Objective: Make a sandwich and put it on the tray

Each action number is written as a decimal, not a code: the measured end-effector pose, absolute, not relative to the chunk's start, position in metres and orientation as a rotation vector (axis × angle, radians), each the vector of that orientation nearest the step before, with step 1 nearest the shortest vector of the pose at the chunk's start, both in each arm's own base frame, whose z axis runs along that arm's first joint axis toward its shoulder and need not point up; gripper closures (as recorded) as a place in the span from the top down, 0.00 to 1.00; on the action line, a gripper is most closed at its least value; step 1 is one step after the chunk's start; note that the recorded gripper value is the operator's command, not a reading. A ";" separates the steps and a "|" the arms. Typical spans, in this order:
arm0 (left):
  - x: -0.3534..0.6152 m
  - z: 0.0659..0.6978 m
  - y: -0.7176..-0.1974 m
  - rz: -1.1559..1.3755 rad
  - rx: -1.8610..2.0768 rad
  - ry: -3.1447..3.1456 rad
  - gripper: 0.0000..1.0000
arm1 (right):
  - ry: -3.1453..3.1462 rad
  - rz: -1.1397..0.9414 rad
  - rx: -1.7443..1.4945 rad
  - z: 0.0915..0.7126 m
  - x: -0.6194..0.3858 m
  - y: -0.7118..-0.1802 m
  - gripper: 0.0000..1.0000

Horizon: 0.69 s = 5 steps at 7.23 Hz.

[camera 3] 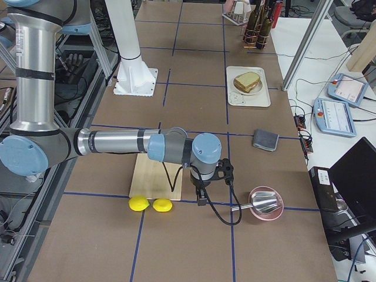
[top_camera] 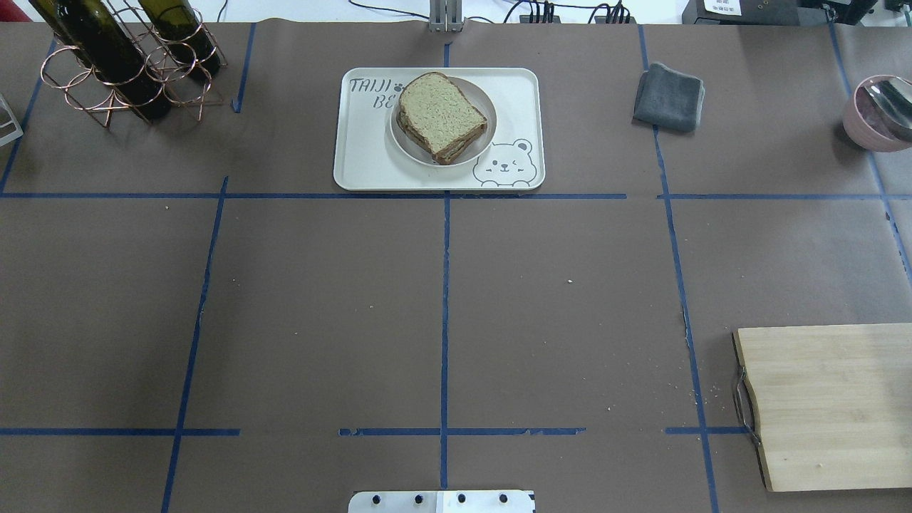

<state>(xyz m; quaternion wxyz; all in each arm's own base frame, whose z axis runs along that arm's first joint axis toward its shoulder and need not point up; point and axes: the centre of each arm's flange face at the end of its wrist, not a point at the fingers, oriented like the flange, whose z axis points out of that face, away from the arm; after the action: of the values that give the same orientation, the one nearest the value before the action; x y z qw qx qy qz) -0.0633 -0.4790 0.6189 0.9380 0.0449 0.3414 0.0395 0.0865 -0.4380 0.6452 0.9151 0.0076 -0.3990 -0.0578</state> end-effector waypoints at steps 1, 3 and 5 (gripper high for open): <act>-0.073 0.632 -0.474 0.064 0.060 0.720 1.00 | -0.835 -0.101 0.007 0.649 0.088 -0.438 1.00; -0.074 0.649 -0.464 0.043 0.022 0.781 1.00 | -0.848 -0.083 0.001 0.651 0.089 -0.438 1.00; -0.071 0.651 -0.459 0.037 0.013 0.819 1.00 | -0.856 -0.076 0.002 0.651 0.090 -0.438 1.00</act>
<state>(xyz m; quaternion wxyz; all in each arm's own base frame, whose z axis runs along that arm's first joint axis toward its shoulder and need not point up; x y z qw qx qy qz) -0.0713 -0.4591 0.6512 0.9172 0.0065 0.3980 0.0181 0.0897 -0.4378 0.6506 0.9090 0.0008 -0.4152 -0.0369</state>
